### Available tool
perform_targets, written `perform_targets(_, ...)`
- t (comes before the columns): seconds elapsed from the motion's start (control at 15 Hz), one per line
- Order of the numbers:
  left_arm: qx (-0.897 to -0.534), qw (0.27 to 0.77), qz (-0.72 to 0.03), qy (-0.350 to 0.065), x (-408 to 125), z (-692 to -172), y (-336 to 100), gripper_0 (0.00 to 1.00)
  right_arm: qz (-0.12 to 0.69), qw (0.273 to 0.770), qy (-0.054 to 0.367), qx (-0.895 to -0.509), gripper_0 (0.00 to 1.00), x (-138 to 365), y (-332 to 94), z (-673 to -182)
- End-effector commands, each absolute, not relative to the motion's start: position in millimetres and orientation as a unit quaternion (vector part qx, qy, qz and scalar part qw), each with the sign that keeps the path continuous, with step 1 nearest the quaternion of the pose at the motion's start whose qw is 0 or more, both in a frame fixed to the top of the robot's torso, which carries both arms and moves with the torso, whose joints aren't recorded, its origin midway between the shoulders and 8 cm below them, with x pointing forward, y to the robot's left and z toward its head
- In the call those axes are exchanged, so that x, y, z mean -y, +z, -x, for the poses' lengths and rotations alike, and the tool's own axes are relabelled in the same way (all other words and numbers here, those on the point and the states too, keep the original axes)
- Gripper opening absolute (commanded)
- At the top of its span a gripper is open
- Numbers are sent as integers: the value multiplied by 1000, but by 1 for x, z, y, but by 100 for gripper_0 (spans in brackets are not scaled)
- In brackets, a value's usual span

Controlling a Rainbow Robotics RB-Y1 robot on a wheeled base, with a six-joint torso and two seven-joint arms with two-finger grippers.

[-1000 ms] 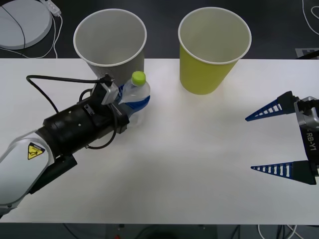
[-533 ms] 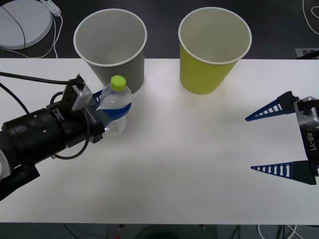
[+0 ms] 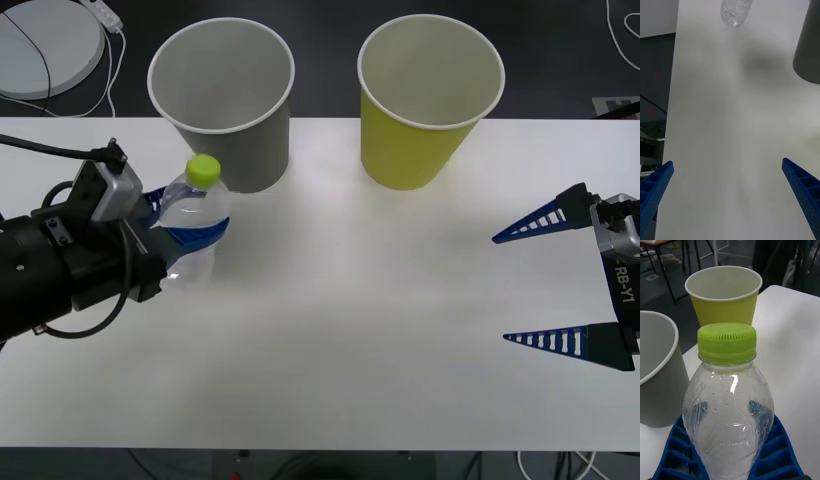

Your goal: Put the can into the green bin and the plastic bottle into the gray bin

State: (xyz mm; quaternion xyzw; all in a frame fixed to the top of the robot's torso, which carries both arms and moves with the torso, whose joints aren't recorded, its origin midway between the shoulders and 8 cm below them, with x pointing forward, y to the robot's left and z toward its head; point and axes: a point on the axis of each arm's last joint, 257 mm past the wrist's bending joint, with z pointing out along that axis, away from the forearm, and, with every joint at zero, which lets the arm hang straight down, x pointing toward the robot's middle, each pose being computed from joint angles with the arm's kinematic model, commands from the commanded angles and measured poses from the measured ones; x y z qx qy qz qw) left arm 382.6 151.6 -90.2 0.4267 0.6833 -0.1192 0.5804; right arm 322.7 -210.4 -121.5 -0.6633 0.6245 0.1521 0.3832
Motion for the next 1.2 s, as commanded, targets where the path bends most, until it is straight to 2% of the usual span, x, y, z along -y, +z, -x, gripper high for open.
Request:
perform_targets(0.07, -689, 569, -432, -124, -167, -374, -82, 0, 663, 383, 152, -624, 100, 210, -121, -323)
perform_targets(1.2, -734, 516, -439, -54, -255, -360, -64, 0, 663, 383, 152, -624, 100, 210, -121, -323)
